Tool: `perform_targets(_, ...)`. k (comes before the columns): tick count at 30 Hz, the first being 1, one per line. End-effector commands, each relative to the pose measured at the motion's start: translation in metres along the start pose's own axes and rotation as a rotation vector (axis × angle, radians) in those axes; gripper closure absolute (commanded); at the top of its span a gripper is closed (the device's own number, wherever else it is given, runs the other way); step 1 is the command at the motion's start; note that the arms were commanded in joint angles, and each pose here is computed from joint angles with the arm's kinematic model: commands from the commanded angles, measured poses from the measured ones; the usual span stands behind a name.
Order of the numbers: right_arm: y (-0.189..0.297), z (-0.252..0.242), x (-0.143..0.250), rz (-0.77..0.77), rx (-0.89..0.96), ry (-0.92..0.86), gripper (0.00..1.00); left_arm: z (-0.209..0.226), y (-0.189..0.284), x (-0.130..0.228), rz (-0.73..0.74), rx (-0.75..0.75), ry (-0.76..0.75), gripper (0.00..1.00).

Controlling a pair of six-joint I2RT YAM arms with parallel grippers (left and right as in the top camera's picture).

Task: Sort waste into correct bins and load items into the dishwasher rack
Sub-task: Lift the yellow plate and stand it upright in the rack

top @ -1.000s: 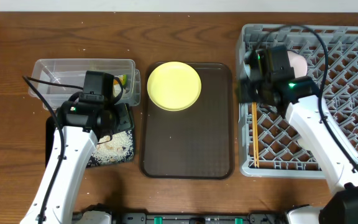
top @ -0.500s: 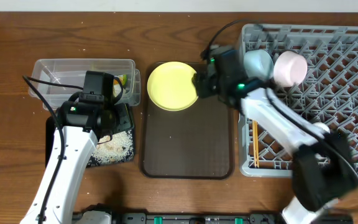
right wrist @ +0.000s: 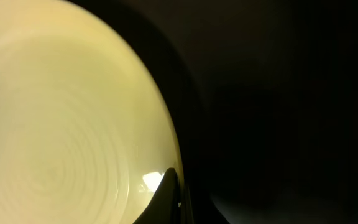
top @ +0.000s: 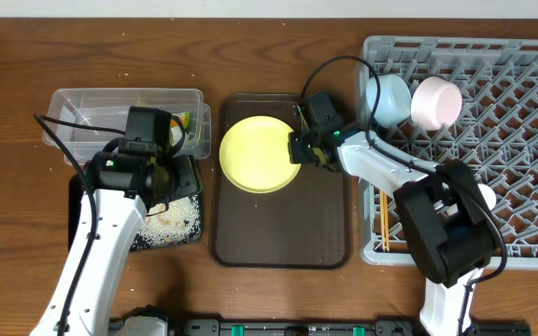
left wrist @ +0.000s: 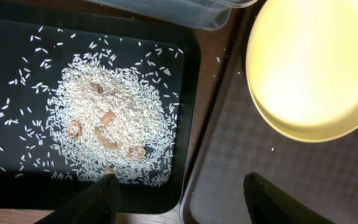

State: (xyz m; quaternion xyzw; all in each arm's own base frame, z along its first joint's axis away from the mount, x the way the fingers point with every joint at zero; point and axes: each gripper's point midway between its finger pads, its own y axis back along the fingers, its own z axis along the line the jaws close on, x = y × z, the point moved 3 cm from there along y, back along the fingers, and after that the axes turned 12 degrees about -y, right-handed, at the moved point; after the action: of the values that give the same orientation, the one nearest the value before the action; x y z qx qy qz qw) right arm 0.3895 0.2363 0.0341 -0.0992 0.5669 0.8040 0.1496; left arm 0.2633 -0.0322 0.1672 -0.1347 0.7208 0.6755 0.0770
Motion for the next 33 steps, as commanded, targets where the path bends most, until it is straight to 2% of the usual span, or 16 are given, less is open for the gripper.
perform_targets(1, 0.02, -0.003, -0.009, -0.03, 0.013, -0.018, 0.99, 0.001, 0.001, -0.003, -0.007, -0.004, -0.004, 0.33)
perform_targets(7, 0.103, -0.02, -0.049, -0.199, 0.062, 0.017, 0.99, 0.001, 0.001, -0.003, -0.007, -0.004, -0.004, 0.33)
perform_targets(11, 0.174, -0.046, -0.063, -0.321, 0.165, 0.044, 0.99, 0.001, 0.001, -0.003, -0.007, -0.004, -0.004, 0.33)
perform_targets(15, 0.24, -0.082, -0.064, -0.416, 0.309, 0.06, 0.99, 0.001, 0.001, -0.003, -0.007, -0.004, -0.004, 0.33)
perform_targets(20, 0.314, -0.136, -0.05, -0.504, 0.58, 0.057, 0.99, 0.001, 0.001, -0.003, -0.008, -0.004, -0.004, 0.33)
perform_targets(26, 0.377, -0.185, -0.031, -0.521, 0.98, 0.075, 0.99, 0.001, 0.001, -0.003, -0.008, -0.004, -0.004, 0.33)
perform_targets(28, 0.381, -0.19, -0.028, -0.494, 1.037, 0.101, 0.99, 0.001, 0.001, -0.003, -0.009, -0.004, -0.004, 0.33)
perform_targets(33, 0.368, -0.193, -0.028, -0.438, 1.046, 0.114, 0.99, 0.001, 0.001, -0.003, -0.009, -0.004, -0.004, 0.33)
